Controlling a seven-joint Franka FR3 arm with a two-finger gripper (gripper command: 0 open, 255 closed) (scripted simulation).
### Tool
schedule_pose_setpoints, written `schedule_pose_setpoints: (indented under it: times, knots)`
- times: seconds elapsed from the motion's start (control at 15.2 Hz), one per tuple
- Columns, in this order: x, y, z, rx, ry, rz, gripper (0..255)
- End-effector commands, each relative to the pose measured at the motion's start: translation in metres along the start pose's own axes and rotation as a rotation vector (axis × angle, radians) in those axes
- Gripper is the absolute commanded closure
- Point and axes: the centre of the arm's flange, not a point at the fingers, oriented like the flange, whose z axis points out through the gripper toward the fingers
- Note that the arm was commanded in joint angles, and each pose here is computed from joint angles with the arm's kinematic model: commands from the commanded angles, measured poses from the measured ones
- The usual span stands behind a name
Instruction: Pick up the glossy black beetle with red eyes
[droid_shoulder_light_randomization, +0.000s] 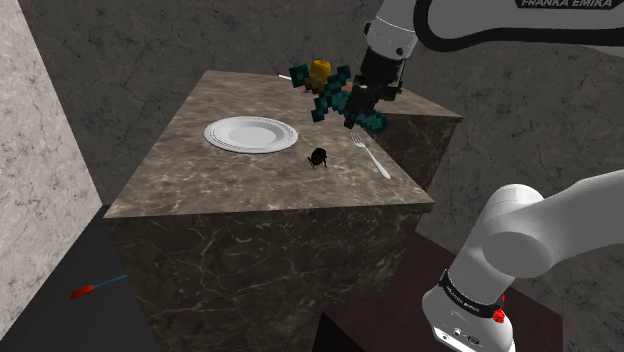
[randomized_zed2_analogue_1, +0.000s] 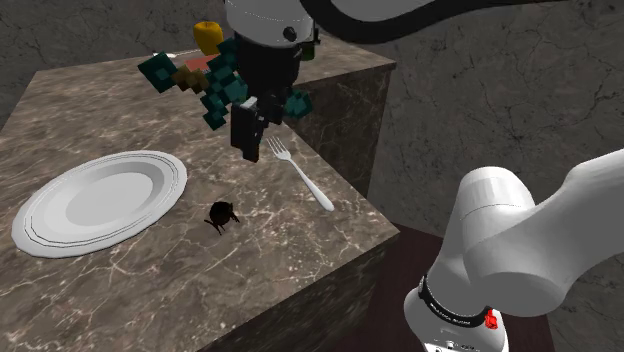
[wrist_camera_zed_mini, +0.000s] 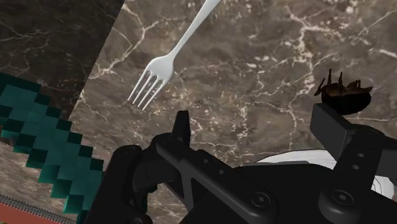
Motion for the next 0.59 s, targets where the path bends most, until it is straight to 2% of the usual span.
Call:
schedule_pose_setpoints:
  times: [0.0,0.4,0.53]
  knots:
    - [0.007,-0.024,0.010,0.001,0.004,-0.020,0]
    - [0.024,-0.095,0.038,0.002,0.014,-0.078,0]
    - [0.025,-0.103,0.046,0.002,0.014,-0.084,0]
